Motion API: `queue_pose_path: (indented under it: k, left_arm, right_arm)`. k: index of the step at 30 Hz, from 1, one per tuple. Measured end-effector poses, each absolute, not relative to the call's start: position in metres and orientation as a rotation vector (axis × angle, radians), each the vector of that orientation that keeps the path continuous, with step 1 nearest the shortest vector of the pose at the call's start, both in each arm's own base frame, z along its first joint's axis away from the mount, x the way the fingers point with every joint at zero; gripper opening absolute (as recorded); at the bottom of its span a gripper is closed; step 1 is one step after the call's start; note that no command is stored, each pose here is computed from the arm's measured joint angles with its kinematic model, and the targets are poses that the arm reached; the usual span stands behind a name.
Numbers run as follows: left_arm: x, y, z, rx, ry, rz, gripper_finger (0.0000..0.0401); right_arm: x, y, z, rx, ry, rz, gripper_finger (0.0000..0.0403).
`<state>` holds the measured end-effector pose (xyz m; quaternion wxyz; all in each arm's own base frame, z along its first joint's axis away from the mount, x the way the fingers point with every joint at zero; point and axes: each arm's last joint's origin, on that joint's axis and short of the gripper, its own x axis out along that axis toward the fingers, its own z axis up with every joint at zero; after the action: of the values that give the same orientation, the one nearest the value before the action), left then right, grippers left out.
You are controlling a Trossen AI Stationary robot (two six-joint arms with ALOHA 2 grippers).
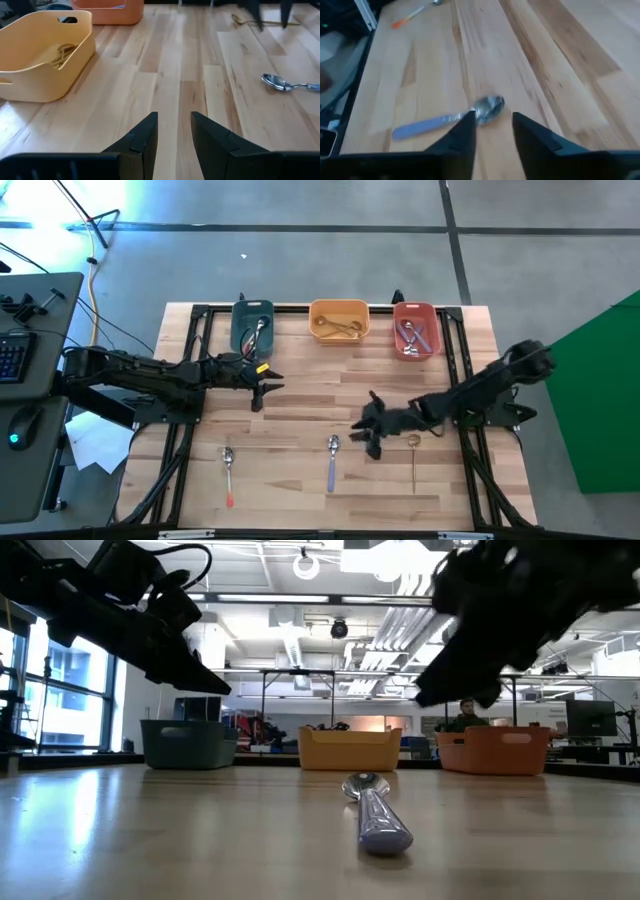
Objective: Sort silverware by color (type)
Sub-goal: Put the purple spoon into the orange bin
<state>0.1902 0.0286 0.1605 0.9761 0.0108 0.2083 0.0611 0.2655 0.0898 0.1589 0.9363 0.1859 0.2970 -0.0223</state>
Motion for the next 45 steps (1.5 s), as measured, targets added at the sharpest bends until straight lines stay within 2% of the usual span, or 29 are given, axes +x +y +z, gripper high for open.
queue_pose_path:
  k: [6, 12, 21, 31, 38, 45]
  left_arm:
    - [0.19, 0.028, 0.161, 0.039, 0.42, 0.117, 0.0106]
    - [0.191, 0.028, 0.161, 0.042, 0.415, 0.119, 0.0106]
    - [0.191, 0.028, 0.161, 0.042, 0.414, 0.119, 0.0106]
    - [0.191, 0.028, 0.161, 0.049, 0.416, 0.117, 0.0106]
    - [0.191, 0.028, 0.161, 0.049, 0.417, 0.117, 0.0106]
    - [0.19, 0.028, 0.161, 0.049, 0.419, 0.117, 0.0106]
  right_arm:
    - [0.286, 0.055, 0.125, 0.464, 0.703, -0.046, 0.0183]
    - [0.305, 0.044, 0.102, 0.512, 0.719, 0.054, 0.0188]
    - [0.337, 0.05, 0.098, 0.492, 0.759, 0.155, 0.0145]
    - [0.337, 0.051, 0.096, 0.466, 0.827, 0.176, 0.0013]
    - [0.337, 0.052, 0.1, 0.44, 0.821, 0.198, 0.0003]
    - [0.327, 0.049, 0.132, 0.351, 0.795, 0.119, 0.0]
